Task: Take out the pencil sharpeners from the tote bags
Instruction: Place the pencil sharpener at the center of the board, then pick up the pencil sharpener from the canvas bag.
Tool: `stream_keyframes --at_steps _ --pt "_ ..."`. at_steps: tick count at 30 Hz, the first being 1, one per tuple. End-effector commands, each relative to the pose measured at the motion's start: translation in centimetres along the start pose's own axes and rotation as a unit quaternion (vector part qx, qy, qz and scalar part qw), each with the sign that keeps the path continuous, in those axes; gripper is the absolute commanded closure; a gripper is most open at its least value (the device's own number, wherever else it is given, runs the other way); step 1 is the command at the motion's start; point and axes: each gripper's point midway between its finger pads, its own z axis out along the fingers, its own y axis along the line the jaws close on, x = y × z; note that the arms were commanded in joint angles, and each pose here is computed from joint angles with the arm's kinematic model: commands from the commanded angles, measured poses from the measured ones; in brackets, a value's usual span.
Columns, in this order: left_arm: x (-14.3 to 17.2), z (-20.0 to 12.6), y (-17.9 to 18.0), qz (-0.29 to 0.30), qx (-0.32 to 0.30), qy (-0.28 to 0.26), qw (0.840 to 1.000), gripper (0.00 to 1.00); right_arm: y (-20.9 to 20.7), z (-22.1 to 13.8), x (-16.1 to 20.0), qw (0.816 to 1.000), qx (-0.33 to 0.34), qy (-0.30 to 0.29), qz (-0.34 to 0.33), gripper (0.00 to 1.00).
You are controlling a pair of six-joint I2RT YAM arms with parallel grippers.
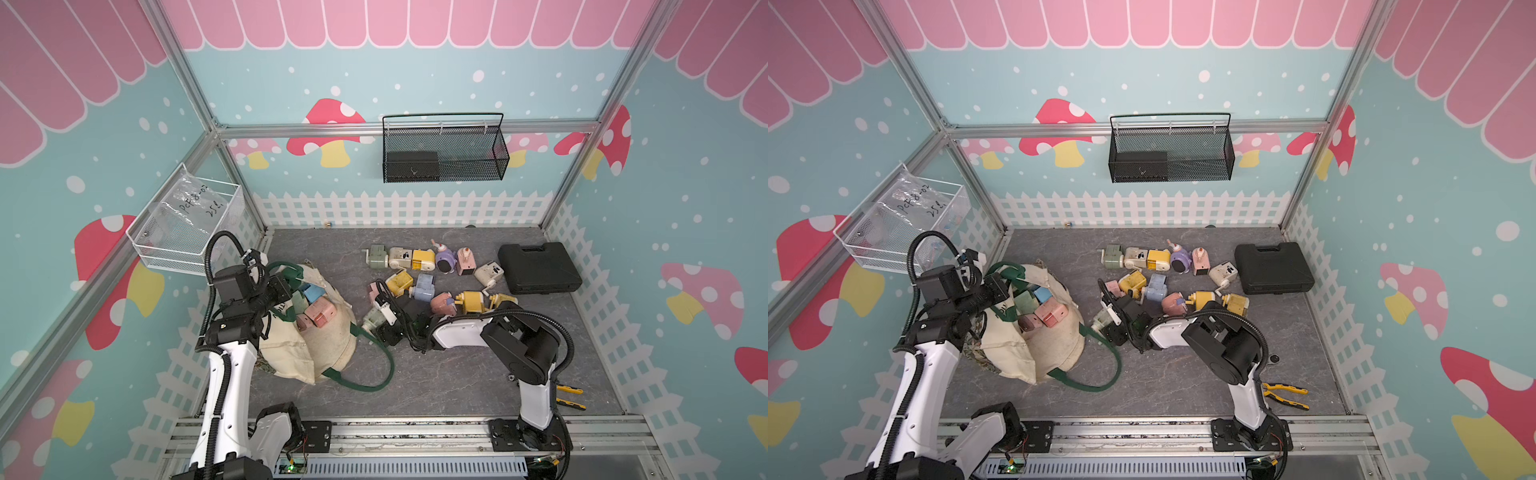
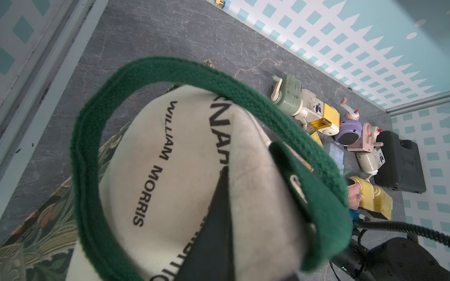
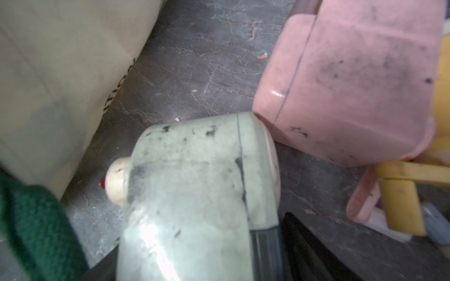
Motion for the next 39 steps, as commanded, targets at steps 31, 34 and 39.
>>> stream_keyframes --at_steps 31,34,39 --pt "1.0 -1.7 -2.1 0.078 0.025 -0.015 0.996 1.00 19.6 -8.1 -6.8 0.961 -0.166 -0.110 -0.191 0.24" --pt "1.2 -2.1 -1.6 0.084 0.007 -0.019 0.996 1.00 18.7 -5.4 -7.7 0.973 -0.110 -0.097 -0.177 0.19" --pt "1.4 -2.5 -1.9 0.094 0.003 -0.024 0.995 1.00 17.2 -1.1 -8.0 0.979 -0.039 -0.079 -0.185 0.13"
